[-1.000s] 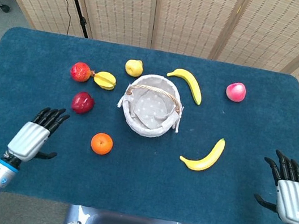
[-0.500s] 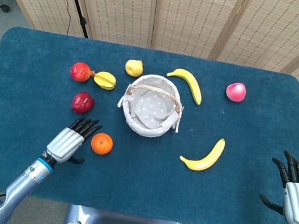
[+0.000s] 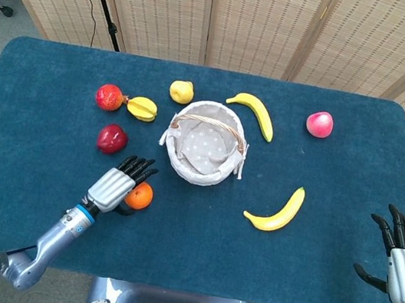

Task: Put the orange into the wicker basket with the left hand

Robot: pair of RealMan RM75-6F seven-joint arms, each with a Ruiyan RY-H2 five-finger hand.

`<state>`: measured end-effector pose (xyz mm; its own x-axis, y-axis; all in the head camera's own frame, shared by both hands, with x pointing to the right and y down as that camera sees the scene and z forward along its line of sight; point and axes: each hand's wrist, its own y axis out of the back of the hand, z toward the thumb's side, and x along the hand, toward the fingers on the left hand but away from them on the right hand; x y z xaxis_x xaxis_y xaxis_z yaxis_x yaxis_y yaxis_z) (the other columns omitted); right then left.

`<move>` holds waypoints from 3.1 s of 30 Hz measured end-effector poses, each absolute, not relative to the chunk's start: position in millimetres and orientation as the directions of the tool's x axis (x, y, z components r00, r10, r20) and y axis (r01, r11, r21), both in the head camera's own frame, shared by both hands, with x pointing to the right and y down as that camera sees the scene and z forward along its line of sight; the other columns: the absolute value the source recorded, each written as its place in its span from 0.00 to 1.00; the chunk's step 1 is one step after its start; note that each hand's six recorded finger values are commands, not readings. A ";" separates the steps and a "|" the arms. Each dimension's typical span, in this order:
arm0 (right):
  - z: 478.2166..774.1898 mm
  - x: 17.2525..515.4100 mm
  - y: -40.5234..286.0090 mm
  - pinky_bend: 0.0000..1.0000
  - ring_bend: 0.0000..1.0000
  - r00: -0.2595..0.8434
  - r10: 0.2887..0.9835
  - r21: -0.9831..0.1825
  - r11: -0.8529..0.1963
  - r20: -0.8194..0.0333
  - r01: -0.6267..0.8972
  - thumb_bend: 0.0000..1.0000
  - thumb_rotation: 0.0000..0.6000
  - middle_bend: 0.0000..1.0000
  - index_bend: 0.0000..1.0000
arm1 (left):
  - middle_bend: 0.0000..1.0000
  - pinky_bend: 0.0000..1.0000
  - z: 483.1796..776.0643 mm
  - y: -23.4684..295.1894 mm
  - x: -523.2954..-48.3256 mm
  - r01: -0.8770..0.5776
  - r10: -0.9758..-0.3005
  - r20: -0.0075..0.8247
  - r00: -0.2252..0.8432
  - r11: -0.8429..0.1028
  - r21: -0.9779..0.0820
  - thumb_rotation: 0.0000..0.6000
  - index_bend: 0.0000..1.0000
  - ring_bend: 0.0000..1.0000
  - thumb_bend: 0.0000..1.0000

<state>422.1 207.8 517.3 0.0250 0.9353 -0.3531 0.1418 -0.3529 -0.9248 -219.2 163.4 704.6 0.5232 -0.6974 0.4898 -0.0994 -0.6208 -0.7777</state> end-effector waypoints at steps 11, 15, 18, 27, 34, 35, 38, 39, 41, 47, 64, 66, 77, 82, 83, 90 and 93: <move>516.2 423.9 207.4 0.00 0.00 0.022 0.936 -0.925 -0.350 -0.351 0.148 0.00 1.00 0.00 0.15 | 0.62 0.56 703.0 157.3 -211.5 -0.175 -0.790 0.358 0.497 -0.496 -0.851 1.00 0.72 0.57 0.08; 516.5 423.9 207.4 0.00 0.00 0.022 0.936 -0.924 -0.352 -0.353 0.148 0.00 1.00 0.00 0.15 | 0.62 0.56 699.4 156.5 -218.4 -0.190 -0.805 0.349 0.480 -0.483 -0.854 1.00 0.72 0.57 0.09; 517.0 424.0 207.4 0.00 0.00 0.022 0.935 -0.923 -0.354 -0.355 0.148 0.00 1.00 0.00 0.15 | 0.62 0.56 691.7 153.9 -224.7 -0.203 -0.818 0.336 0.468 -0.469 -0.859 1.00 0.72 0.57 0.09; 520.8 425.8 206.8 0.00 0.00 0.013 0.930 -0.919 -0.365 -0.367 0.146 0.00 1.00 0.00 0.15 | 0.62 0.56 633.8 132.5 -243.8 -0.302 -0.876 0.203 0.438 -0.356 -0.884 1.00 0.72 0.57 0.10; 525.6 422.8 206.7 0.00 0.00 0.020 0.924 -0.914 -0.380 -0.382 0.143 0.00 1.00 0.00 0.15 | 0.62 0.56 580.9 107.8 -237.8 -0.340 -0.884 0.084 0.460 -0.263 -0.903 1.00 0.72 0.57 0.10; 526.0 422.6 206.7 0.00 0.00 0.020 0.924 -0.913 -0.381 -0.383 0.144 0.00 1.00 0.00 0.15 | 0.62 0.56 577.4 104.5 -234.3 -0.339 -0.881 0.075 0.466 -0.256 -0.905 1.00 0.72 0.57 0.10; 526.5 422.9 206.9 0.00 0.00 0.018 0.923 -0.912 -0.383 -0.385 0.144 0.00 1.00 0.00 0.15 | 0.62 0.56 572.4 94.6 -224.6 -0.326 -0.875 0.064 0.481 -0.246 -0.913 1.00 0.72 0.57 0.10; 526.7 423.1 207.0 0.00 0.00 0.017 0.922 -0.912 -0.384 -0.386 0.144 0.00 1.00 0.00 0.15 | 0.62 0.56 572.4 91.0 -221.6 -0.321 -0.873 0.067 0.483 -0.248 -0.914 1.00 0.72 0.57 0.10; 526.6 423.7 206.9 0.00 0.00 0.016 0.922 -0.912 -0.384 -0.386 0.144 0.00 1.00 0.00 0.15 | 0.62 0.56 574.5 85.6 -217.8 -0.315 -0.872 0.079 0.483 -0.257 -0.914 1.00 0.72 0.57 0.10; 524.4 425.6 206.3 0.00 0.00 0.013 0.925 -0.914 -0.377 -0.380 0.151 0.00 1.00 0.00 0.15 | 0.62 0.56 591.0 64.4 -206.3 -0.277 -0.866 0.128 0.483 -0.289 -0.916 1.00 0.72 0.57 0.10; 522.7 427.6 205.3 0.00 0.00 0.017 0.926 -0.912 -0.375 -0.377 0.166 0.00 1.00 0.00 0.15 | 0.62 0.56 638.7 40.4 -130.3 -0.272 -0.804 0.211 0.556 -0.417 -0.867 1.00 0.71 0.55 0.10; 522.9 427.0 205.4 0.00 0.00 0.020 0.925 -0.912 -0.376 -0.379 0.165 0.00 1.00 0.00 0.15 | 0.55 0.53 639.7 40.2 -121.0 -0.272 -0.797 0.209 0.567 -0.420 -0.866 1.00 0.64 0.47 0.07; 524.6 428.1 205.3 0.00 0.00 0.019 0.921 -0.908 -0.386 -0.389 0.165 0.00 1.00 0.00 0.15 | 0.00 0.00 631.3 42.3 -116.1 -0.208 -0.746 0.252 0.616 -0.463 -0.861 1.00 0.11 0.00 0.00; 526.2 425.9 205.5 0.00 0.00 0.023 0.919 -0.905 -0.393 -0.395 0.163 0.00 1.00 0.00 0.15 | 0.00 0.00 630.4 41.6 -125.5 -0.177 -0.743 0.297 0.600 -0.485 -0.856 1.00 0.06 0.00 0.00; 526.5 425.9 205.5 0.00 0.00 0.022 0.918 -0.905 -0.394 -0.396 0.162 0.00 1.00 0.00 0.15 | 0.00 0.00 629.9 41.3 -127.8 -0.173 -0.743 0.305 0.596 -0.489 -0.855 1.00 0.06 0.00 0.00; 528.9 425.8 205.7 0.00 0.00 0.023 0.914 -0.900 -0.403 -0.405 0.166 0.00 1.00 0.00 0.15 | 0.00 0.00 618.8 45.7 -154.2 -0.161 -0.755 0.313 0.577 -0.480 -0.862 1.00 0.05 0.00 0.00; 529.9 426.4 206.4 0.00 0.00 0.023 0.911 -0.897 -0.409 -0.411 0.168 0.00 1.00 0.00 0.15 | 0.00 0.00 604.0 51.3 -177.7 -0.161 -0.773 0.289 0.564 -0.447 -0.880 1.00 0.05 0.00 0.00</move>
